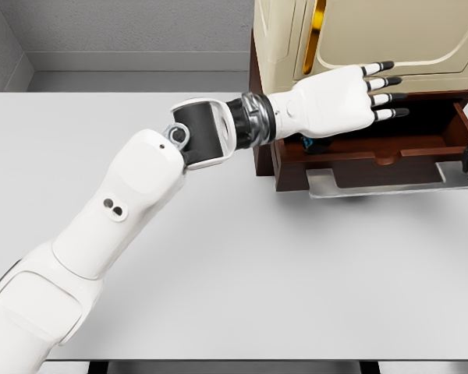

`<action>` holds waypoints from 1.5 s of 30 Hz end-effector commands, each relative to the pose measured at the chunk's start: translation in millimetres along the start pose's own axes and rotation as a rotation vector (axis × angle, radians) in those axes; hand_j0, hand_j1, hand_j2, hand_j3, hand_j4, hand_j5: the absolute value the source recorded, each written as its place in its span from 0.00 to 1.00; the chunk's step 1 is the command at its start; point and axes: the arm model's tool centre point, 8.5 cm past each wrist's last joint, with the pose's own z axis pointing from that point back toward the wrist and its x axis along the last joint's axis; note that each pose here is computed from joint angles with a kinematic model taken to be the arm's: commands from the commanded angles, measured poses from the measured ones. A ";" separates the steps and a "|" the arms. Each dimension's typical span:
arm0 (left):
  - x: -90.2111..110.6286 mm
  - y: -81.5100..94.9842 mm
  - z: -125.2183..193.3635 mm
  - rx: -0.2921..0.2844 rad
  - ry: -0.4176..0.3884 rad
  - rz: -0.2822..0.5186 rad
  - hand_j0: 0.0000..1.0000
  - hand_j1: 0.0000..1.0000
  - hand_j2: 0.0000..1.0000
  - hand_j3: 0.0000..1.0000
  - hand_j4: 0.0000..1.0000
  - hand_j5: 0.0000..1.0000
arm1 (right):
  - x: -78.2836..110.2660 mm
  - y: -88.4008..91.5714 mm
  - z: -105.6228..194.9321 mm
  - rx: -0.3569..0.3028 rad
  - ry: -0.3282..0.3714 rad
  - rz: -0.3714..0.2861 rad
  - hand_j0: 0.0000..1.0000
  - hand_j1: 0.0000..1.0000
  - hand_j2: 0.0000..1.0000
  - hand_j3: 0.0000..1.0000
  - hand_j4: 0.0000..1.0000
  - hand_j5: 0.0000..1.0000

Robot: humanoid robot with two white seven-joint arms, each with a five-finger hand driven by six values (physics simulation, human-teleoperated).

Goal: Put the switch into the drawer with left arm, and close the drawer with right arm

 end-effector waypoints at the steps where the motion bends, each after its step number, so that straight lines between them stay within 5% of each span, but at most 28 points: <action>1: -0.3 -4.3 -0.4 -0.009 0.000 0.011 1.00 1.00 1.00 1.00 1.00 1.00 | -1.0 -1.3 0.3 -0.003 0.002 -0.002 0.24 0.24 0.24 0.24 0.24 0.24; 6: -0.8 -3.9 -1.1 -0.010 -0.002 0.009 1.00 1.00 1.00 1.00 1.00 1.00 | -1.6 -1.7 0.4 -0.003 0.004 -0.001 0.24 0.24 0.24 0.24 0.24 0.24; 9: -4.3 21.3 -0.5 0.054 -0.012 -0.012 1.00 1.00 1.00 1.00 1.00 1.00 | -3.5 -0.8 1.8 0.001 0.010 -0.001 0.24 0.24 0.24 0.24 0.24 0.24; 18: 16.3 47.1 -4.2 0.165 -0.103 0.052 1.00 1.00 1.00 1.00 1.00 1.00 | -5.1 -0.1 3.0 0.006 0.015 0.000 0.24 0.24 0.24 0.24 0.24 0.24; 22: 20.1 86.9 8.2 0.290 -0.118 0.021 1.00 1.00 1.00 1.00 1.00 1.00 | -6.1 1.1 3.8 0.007 0.021 -0.002 0.24 0.24 0.24 0.24 0.24 0.24; 25: 21.0 124.2 28.6 0.438 -0.136 0.042 1.00 1.00 1.00 1.00 1.00 1.00 | -6.5 1.1 3.9 0.005 0.022 -0.002 0.24 0.24 0.24 0.24 0.24 0.24; 26: 16.3 123.6 46.7 0.454 -0.139 0.053 1.00 1.00 1.00 1.00 1.00 1.00 | -6.5 1.1 3.9 0.005 0.022 -0.002 0.24 0.24 0.24 0.24 0.24 0.24; 30: -36.9 99.2 112.2 0.435 -0.031 0.137 1.00 1.00 1.00 1.00 1.00 1.00 | -6.5 0.9 3.9 0.004 0.022 -0.002 0.24 0.24 0.24 0.24 0.24 0.24; 33: -73.6 70.7 185.3 0.421 0.128 0.220 1.00 1.00 1.00 1.00 1.00 1.00 | -6.5 1.1 3.9 0.005 0.022 -0.002 0.24 0.24 0.24 0.24 0.24 0.24; 36: -87.9 42.2 258.8 0.458 0.295 0.336 1.00 1.00 1.00 1.00 1.00 1.00 | -6.7 1.9 4.2 0.004 0.024 -0.004 0.24 0.24 0.24 0.24 0.24 0.24; 39: -87.4 17.5 332.0 0.515 0.467 0.438 1.00 1.00 1.00 1.00 1.00 1.00 | -9.7 4.6 6.6 0.007 0.038 -0.008 0.24 0.24 0.24 0.24 0.24 0.24; 42: -64.5 -15.5 378.5 0.425 0.566 0.516 1.00 1.00 1.00 1.00 1.00 1.00 | -9.2 6.9 7.0 0.008 0.039 -0.013 0.24 0.24 0.24 0.24 0.24 0.24; 45: -36.2 -51.8 392.9 0.340 0.617 0.615 1.00 1.00 1.00 1.00 1.00 1.00 | -8.4 12.4 7.9 0.006 0.046 -0.026 0.24 0.24 0.24 0.24 0.24 0.24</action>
